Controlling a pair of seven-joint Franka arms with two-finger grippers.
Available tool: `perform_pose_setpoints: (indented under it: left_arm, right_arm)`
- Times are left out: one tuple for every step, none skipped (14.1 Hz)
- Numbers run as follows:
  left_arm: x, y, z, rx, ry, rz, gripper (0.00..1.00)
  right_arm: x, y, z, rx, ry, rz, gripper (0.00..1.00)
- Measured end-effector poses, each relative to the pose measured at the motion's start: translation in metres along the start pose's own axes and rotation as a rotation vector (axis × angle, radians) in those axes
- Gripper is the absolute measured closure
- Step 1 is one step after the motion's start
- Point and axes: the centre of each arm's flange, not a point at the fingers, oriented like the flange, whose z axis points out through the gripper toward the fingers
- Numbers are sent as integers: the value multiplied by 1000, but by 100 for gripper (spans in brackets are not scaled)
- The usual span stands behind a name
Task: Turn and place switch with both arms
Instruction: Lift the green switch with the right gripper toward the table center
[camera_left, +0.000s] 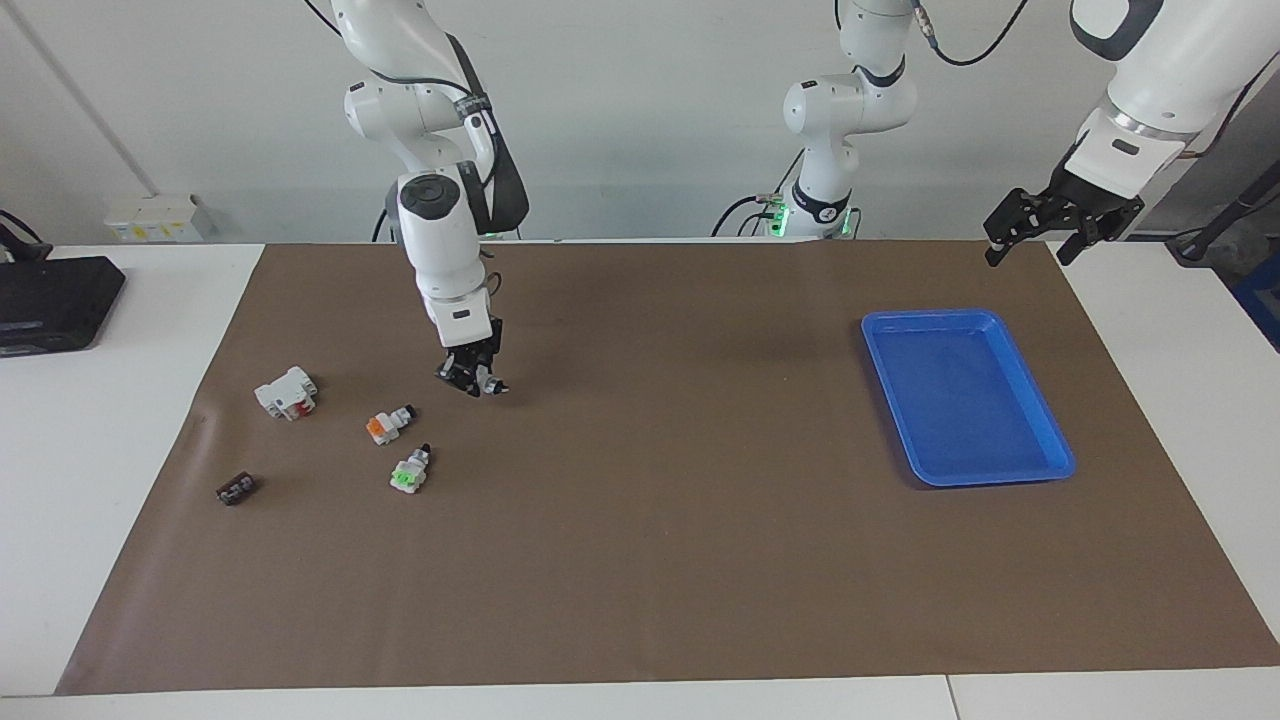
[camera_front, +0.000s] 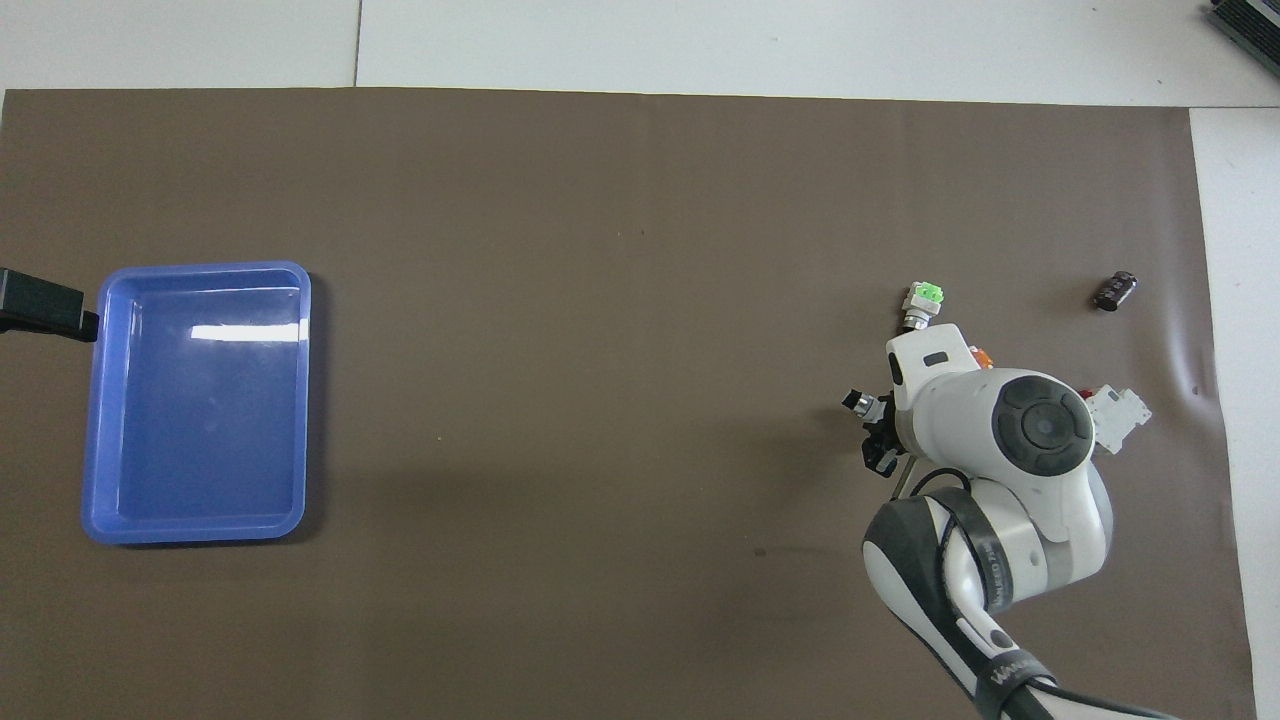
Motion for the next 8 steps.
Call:
perform_pose_setpoints:
  left_arm:
    - [0,0,0,0,0,0,0]
    - [0,0,0,0,0,0,0]
    - [0,0,0,0,-1,1,0]
    - [0,1,0,0,-2,3,0]
    - [0,3,1,0,-3,6,0]
    - [0,5,1,0,-4,9,0]
    - [0,6,1,0,-6,11,0]
    - [-1,8,3,0,-11,15,0]
  right_arm:
    - [16,-4,-8,30,73,-27,67]
    - [28,-5,-16,58,153,-54,67]
    - [35,-3,-24,81,233,-75,67]
    - [40,-2,-29,98,307,-87,67]
    - [44,-2,-33,111,368,-97,67]
    - [48,-3,-34,122,421,-104,67]
    - [52,-6,-36,133,466,-104,67]
    - [59,-10,-38,146,511,-99,67]
